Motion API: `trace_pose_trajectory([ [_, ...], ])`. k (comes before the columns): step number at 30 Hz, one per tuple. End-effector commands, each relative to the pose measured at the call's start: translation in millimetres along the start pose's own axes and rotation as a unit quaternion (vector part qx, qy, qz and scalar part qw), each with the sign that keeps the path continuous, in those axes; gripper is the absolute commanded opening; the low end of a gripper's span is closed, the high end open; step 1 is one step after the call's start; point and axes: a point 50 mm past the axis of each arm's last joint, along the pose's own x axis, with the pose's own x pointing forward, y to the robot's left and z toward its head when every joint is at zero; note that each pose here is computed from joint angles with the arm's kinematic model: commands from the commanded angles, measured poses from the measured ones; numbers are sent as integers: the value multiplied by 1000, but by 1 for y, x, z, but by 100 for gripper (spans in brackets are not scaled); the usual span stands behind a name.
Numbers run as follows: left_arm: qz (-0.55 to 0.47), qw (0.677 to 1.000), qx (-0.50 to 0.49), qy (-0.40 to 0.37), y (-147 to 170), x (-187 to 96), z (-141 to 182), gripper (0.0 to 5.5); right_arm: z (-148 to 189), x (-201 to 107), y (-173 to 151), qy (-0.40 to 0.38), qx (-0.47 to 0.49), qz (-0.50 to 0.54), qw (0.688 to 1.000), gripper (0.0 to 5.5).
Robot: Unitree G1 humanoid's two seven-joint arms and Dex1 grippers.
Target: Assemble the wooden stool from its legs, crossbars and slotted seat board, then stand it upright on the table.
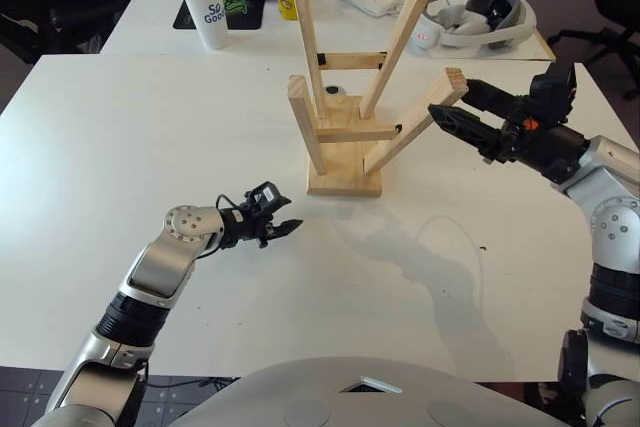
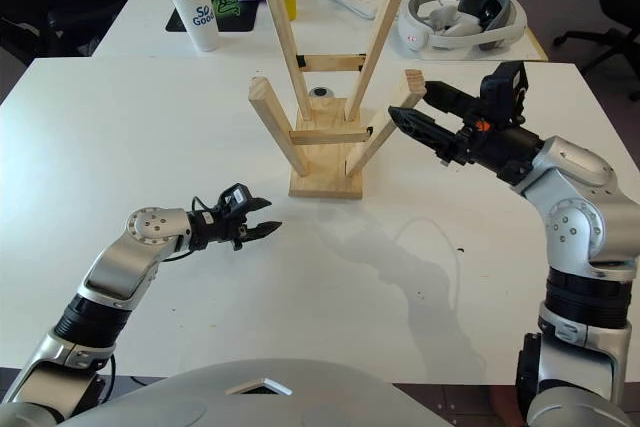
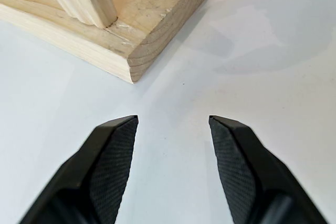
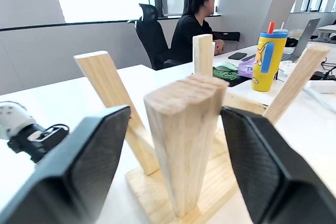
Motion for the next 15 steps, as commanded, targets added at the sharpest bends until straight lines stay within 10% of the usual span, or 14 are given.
trace_pose_trajectory([
  [1,-5,999,-17,-30,-10,1,6,254,-54,-30,16,128,87,5,988,317],
  [15,105,987,-10,-125,-37,62,46,83,-79,17,8,114,53,1,992,189],
])
